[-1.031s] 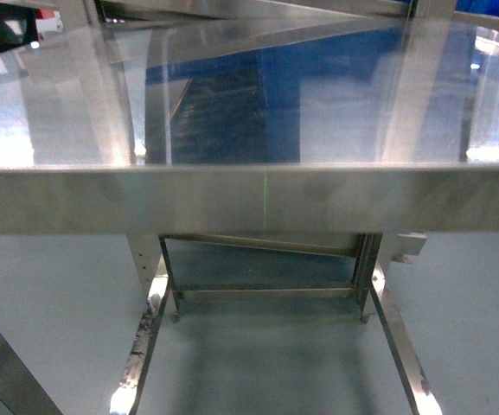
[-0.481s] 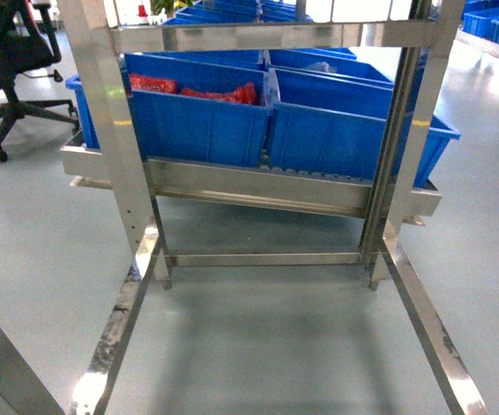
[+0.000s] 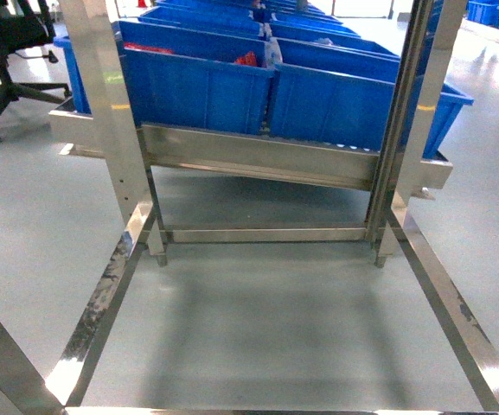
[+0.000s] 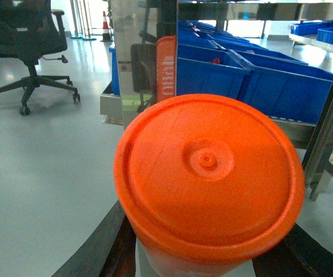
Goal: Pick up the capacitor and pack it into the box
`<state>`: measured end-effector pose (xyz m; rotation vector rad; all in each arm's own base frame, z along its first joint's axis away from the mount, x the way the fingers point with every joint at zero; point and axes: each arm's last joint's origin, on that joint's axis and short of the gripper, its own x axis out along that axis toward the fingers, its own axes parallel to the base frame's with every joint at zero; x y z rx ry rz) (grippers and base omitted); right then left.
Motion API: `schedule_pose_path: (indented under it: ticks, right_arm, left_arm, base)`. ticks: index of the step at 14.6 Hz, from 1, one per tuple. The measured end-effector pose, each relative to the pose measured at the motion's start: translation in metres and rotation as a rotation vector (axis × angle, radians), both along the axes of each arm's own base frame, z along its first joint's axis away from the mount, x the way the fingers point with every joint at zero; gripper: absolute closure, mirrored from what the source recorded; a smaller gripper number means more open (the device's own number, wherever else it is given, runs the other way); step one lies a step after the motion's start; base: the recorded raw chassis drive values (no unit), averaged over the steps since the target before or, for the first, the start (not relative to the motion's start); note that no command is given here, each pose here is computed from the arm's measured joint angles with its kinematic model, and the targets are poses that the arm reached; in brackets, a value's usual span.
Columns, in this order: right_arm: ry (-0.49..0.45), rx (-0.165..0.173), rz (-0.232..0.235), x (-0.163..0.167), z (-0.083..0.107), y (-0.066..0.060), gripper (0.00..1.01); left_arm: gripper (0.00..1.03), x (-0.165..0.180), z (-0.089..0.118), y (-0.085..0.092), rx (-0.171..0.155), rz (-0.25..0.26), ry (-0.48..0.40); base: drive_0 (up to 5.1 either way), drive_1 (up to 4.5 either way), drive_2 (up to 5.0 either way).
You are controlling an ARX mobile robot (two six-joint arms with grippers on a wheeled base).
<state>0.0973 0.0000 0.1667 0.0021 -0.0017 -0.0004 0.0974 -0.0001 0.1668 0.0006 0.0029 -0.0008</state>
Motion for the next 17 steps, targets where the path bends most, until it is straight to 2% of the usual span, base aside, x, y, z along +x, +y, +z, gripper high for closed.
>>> schedule_pose_path:
  ticks: [4,17]
  right_arm:
    - [0.000,0.000,0.000,0.0000,0.0000,0.0000,0.03]
    - [-0.001,0.000,0.000,0.0000,0.0001,0.0000,0.03]
  left_arm:
    - [0.59,0.0000,0.0000,0.0000,0.000,0.000,0.000]
    - [0.59,0.0000,0.0002,0.0000,0.000,0.000,-0.002]
  base:
    - [0.0,0.00,0.0]
    - [-4.8,2.29,2.7]
